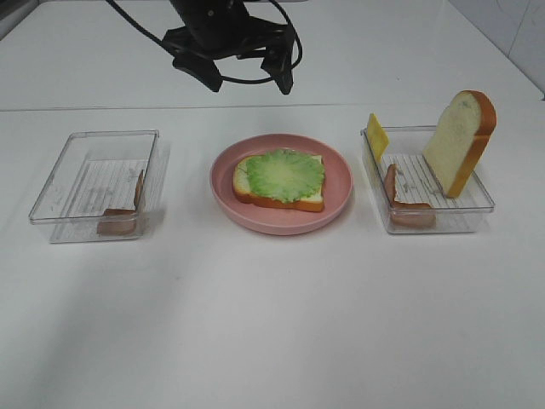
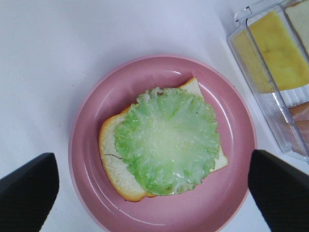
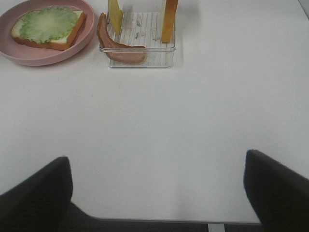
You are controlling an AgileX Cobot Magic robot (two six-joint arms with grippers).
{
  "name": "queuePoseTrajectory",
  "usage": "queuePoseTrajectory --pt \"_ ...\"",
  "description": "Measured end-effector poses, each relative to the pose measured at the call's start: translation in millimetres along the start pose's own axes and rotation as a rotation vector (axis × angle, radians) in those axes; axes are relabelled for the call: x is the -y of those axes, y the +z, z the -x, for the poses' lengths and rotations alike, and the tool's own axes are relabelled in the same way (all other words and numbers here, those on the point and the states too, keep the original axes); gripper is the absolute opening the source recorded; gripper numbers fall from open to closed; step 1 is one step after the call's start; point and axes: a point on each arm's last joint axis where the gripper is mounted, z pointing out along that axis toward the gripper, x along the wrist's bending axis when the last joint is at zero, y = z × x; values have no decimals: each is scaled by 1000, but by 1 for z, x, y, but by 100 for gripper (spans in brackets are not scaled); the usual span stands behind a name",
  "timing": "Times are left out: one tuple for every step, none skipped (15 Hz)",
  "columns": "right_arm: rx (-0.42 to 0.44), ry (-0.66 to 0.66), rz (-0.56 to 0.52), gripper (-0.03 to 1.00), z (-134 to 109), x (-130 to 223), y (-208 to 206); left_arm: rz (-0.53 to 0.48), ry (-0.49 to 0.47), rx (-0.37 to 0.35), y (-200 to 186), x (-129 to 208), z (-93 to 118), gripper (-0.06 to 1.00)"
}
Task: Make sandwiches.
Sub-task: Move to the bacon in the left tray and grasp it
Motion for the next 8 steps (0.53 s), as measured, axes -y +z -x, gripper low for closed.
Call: queuePoseTrajectory --pt "0 0 0 94 0 0 0 1 -3 -2 -3 0 0 99" --pt "0 0 0 94 0 0 0 -3 -12 -21 -22 4 1 99" --pt "0 0 0 94 0 0 0 -21 -11 -54 -35 10 0 99" --pt "0 0 0 94 0 0 0 -53 -14 -92 -48 22 -3 99" --pt "0 0 0 94 0 0 0 -73 -31 -153 -79 40 -7 99" --pt "0 0 0 94 0 0 0 -90 -56 -176 -93 51 -12 99" --pt "0 0 0 94 0 0 0 -101 -74 -190 -97 57 -17 99" --pt "0 0 0 94 0 0 0 -116 -111 -207 -103 64 -27 99"
